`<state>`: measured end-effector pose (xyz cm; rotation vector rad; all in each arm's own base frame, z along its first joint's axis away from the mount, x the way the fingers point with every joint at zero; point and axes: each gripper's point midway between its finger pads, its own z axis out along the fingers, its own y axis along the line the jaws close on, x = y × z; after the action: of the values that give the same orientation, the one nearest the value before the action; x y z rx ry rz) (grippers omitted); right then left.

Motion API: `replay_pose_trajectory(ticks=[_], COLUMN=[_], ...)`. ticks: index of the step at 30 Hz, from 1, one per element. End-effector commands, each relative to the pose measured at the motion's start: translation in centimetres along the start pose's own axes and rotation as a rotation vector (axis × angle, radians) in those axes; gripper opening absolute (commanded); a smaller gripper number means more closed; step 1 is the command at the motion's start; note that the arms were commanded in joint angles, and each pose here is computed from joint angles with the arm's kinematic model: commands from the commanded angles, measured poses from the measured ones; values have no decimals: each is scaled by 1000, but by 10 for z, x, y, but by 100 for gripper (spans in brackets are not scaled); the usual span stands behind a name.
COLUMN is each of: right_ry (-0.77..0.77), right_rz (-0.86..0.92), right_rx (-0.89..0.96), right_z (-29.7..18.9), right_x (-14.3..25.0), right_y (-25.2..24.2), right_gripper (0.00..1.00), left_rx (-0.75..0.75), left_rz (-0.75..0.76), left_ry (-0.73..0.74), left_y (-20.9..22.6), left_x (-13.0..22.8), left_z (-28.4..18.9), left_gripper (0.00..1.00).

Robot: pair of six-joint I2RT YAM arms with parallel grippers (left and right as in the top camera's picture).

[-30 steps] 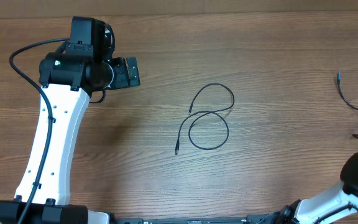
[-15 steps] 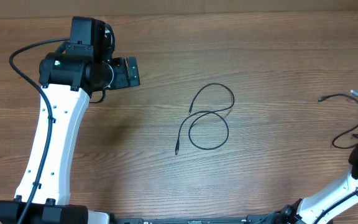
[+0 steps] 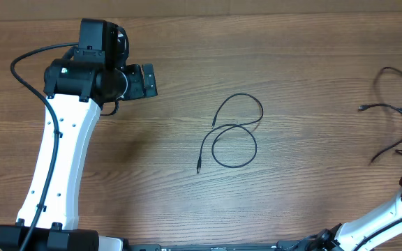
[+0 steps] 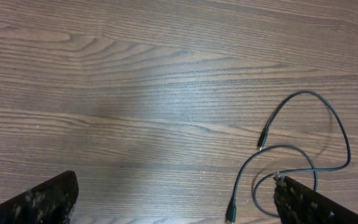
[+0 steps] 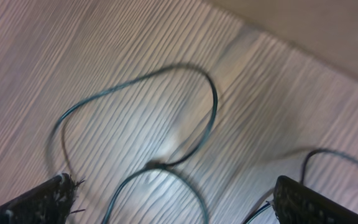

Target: Untangle cables

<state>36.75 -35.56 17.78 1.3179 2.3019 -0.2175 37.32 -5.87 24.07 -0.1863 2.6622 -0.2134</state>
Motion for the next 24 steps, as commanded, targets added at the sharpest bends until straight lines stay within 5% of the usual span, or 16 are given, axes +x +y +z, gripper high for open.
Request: replay_pose_trajectory(ticks=[1,8,24], right_ry=[97,369,727], right_rz=[-2,-108,-466], right_rx=[-145,-551,-607], right_z=[-3,-40,-103], right_x=[21,84,234], right_y=[25,86,196], right_gripper=[100,100,100], left_rx=[0,0,0], left_rz=[13,13,13], left_ry=[7,7,7], left_y=[2,2,2], left_x=[0,0,0], left_z=[2,2,2], left_gripper=[100,100,100])
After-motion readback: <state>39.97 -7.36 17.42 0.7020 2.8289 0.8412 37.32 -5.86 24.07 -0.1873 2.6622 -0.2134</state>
